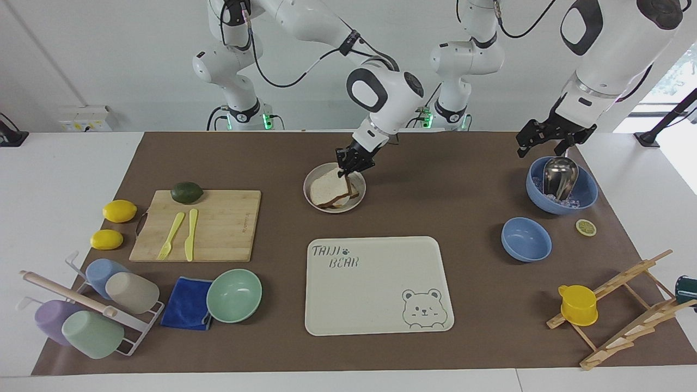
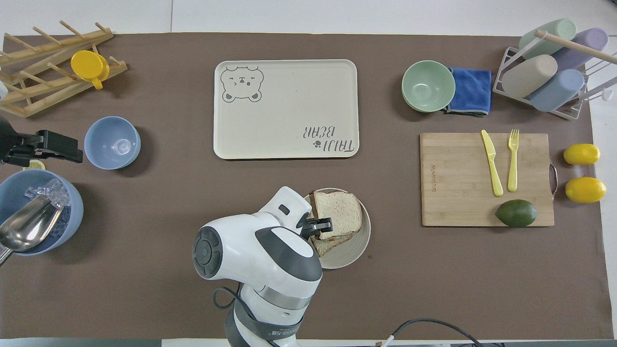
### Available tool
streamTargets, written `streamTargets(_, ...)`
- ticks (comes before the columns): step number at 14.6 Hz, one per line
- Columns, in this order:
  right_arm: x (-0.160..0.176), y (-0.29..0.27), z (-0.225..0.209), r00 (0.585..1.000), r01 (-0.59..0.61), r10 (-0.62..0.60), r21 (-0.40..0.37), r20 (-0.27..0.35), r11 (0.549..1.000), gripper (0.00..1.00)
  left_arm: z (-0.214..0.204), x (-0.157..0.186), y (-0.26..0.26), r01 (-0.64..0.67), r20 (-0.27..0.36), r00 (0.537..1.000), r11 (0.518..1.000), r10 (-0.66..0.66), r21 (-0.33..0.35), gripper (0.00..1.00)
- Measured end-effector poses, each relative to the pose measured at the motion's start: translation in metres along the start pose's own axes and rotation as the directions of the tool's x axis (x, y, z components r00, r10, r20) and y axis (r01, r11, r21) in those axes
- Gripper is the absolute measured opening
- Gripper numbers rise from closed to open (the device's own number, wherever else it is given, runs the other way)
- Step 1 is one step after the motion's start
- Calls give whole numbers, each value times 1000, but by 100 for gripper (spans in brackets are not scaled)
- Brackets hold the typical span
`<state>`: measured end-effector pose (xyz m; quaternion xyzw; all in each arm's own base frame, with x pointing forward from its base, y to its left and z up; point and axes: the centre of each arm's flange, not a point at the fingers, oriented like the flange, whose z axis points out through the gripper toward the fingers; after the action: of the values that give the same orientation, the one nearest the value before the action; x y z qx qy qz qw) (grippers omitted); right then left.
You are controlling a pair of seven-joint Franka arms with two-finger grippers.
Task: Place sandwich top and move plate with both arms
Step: 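Lower the bread onto the egg toast and open the right gripper, then withdraw the right gripper while the left gripper reaches the plate rim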
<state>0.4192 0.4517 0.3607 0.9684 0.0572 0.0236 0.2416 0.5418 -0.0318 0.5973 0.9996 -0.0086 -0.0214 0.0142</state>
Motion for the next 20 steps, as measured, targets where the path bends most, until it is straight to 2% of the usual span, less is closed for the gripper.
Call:
streamTargets(5,-2,-6,5,1000,-22,20,58,21,998,9,0,0,2,-3,-2,1000,1000,3,0,100)
streamTargets(8,-1,-11,12,1000,-27,25,106,17,994,36,1,0,1,-2,-2,1000,1000,2,0,100)
streamTargets(11,1,-16,18,998,-58,52,190,37,980,69,1,0,1,-2,-2,1000,1000,2,0,100)
streamTargets(12,2,-18,17,996,-79,71,212,44,974,76,1,0,1,-2,-3,1000,1000,2,0,100)
streamTargets(13,2,-19,15,995,-99,90,228,50,969,76,1,1,1,-2,-4,1000,1000,2,0,100)
streamTargets(15,7,-13,-2,990,-139,125,281,69,949,88,2,1,2,-2,-9,1000,1000,2,-2,100)
streamTargets(16,16,0,-16,985,-173,156,316,78,933,88,4,2,2,-3,-11,1000,1000,3,-2,100)
streamTargets(18,45,59,-40,969,-248,224,381,106,891,99,11,3,4,-6,-20,1000,1000,6,-5,100)
streamTargets(20,72,140,-47,966,-259,226,408,128,875,100,22,4,10,-8,-31,999,999,7,-34,100)
